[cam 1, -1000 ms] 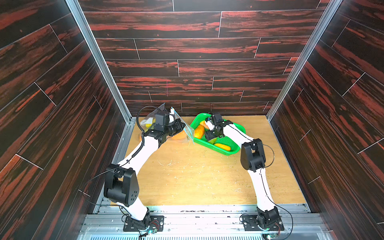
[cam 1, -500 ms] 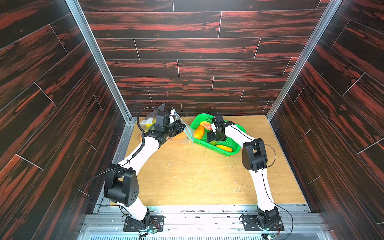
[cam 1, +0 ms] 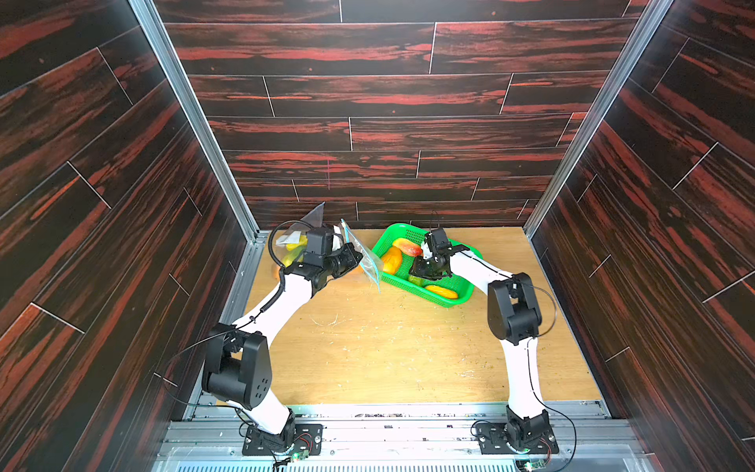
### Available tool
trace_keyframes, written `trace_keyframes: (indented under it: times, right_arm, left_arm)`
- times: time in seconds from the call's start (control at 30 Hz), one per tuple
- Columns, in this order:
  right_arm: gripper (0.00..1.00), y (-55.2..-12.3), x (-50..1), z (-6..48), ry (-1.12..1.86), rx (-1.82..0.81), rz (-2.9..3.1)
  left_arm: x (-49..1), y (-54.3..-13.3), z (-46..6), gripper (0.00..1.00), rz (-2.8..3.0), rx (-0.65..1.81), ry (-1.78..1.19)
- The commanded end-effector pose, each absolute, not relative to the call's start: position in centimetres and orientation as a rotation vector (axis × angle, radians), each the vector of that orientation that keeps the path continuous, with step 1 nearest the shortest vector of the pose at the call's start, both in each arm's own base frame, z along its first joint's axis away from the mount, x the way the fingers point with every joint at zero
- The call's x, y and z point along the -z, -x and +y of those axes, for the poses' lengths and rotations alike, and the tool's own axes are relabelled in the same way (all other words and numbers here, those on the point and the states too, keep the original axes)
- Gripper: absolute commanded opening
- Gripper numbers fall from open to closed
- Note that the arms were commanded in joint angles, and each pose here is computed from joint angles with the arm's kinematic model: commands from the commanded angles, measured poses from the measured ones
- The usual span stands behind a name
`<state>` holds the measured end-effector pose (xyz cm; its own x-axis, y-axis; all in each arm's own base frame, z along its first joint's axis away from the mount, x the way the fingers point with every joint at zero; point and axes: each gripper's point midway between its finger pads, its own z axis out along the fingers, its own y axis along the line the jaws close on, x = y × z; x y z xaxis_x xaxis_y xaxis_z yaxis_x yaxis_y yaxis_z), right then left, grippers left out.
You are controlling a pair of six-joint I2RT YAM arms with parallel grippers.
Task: Place the mango in a zip-top bag and seal the zipper
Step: Pick up the mango from the basket, then place the mango in the zipper food storage bag.
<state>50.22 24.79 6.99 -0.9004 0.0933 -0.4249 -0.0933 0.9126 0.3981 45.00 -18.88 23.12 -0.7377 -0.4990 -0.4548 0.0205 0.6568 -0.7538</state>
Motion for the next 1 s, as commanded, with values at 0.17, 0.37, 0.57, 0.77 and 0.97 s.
trace_keyframes:
  times: [0.17, 0.37, 0.57, 0.77, 0.97]
  right_arm:
    - [0.06, -50.4, -21.5, 26.0, 0.133, -0.755, 2.127]
    - [0.04, -44.6, -31.5, 29.5, 0.342, -0.88, 1.684]
    - [0.04, -36.6, -35.9, 35.4, 0.58, -1.062, 1.297]
    - [0.04, -35.7, -34.5, 39.1, 0.668, -1.214, 1.248]
    - [0.04, -38.0, -32.6, 40.7, 0.643, -1.189, 1.294]
  left_arm:
    - [-26.1, -44.8, -17.3, 0.0, 2.105, 1.07, 0.53]
    - [-26.1, -45.6, -17.3, 0.0, 2.128, 1.061, 0.588]
    - [-26.4, -46.2, -17.9, 0.0, 2.128, 1.104, 0.587]
    - [-26.7, -46.1, -18.1, 0.0, 2.127, 1.118, 0.573]
    - [-27.2, -45.8, -18.5, 0.0, 2.12, 1.158, 0.55]
